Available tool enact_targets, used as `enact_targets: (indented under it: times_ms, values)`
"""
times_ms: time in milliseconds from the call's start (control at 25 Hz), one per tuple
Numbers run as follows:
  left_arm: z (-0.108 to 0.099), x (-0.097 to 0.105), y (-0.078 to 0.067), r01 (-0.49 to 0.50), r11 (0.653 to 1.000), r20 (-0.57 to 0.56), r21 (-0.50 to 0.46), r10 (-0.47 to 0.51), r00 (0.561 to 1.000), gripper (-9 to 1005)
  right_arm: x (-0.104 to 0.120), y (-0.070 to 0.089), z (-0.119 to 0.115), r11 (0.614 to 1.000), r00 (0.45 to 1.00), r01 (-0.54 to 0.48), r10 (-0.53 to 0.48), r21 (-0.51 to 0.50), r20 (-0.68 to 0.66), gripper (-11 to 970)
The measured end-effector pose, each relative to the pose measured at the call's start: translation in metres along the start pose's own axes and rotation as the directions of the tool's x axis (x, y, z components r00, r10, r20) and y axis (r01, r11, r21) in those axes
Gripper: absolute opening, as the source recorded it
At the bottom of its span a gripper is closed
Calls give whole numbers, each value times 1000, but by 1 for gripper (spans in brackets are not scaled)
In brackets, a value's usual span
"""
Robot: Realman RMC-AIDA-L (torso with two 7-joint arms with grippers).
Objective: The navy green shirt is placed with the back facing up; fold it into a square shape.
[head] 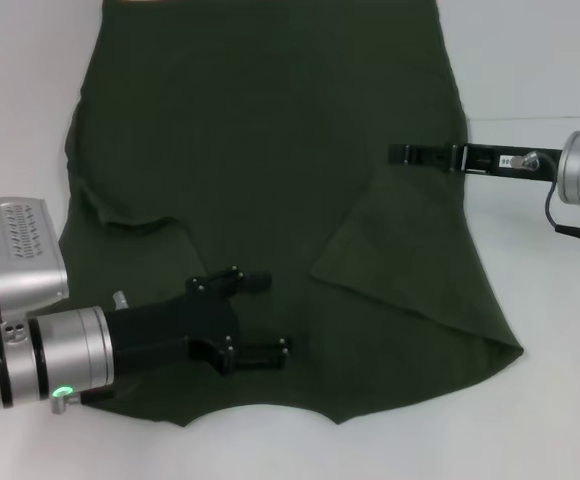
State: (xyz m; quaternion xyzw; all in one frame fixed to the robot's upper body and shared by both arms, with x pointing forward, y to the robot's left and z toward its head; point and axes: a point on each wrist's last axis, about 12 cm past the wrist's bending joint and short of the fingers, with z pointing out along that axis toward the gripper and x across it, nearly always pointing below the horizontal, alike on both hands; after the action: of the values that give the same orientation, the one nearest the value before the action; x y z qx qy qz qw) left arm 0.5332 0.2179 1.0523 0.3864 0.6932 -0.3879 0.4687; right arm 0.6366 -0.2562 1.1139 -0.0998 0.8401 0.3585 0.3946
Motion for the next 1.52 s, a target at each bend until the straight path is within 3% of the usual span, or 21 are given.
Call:
enact_targets:
  times_ms: [320,520,760,1240,1520]
  values:
    - [-21,-8,2,98,995,33,-6,-98,995,950,33,1,-19,988,993,84,-72,-130,92,911]
    - [-47,-3,2,195,979,51,-52,-193,980,949,55,8,-25,959,979,182,-158,-215,126,922]
    - [-84,9,6,288,939,47,-189,-284,958,949,64,13,-21,948,975,210,-186,-238,122,924]
    - [-128,20,9,218,910,-43,-352,-248,968,949,68,30,-4,909,960,278,-277,-312,48,923]
    - [-145,21,10,162,900,-112,-404,-225,968,950,74,43,-7,833,926,344,-377,-433,11,922]
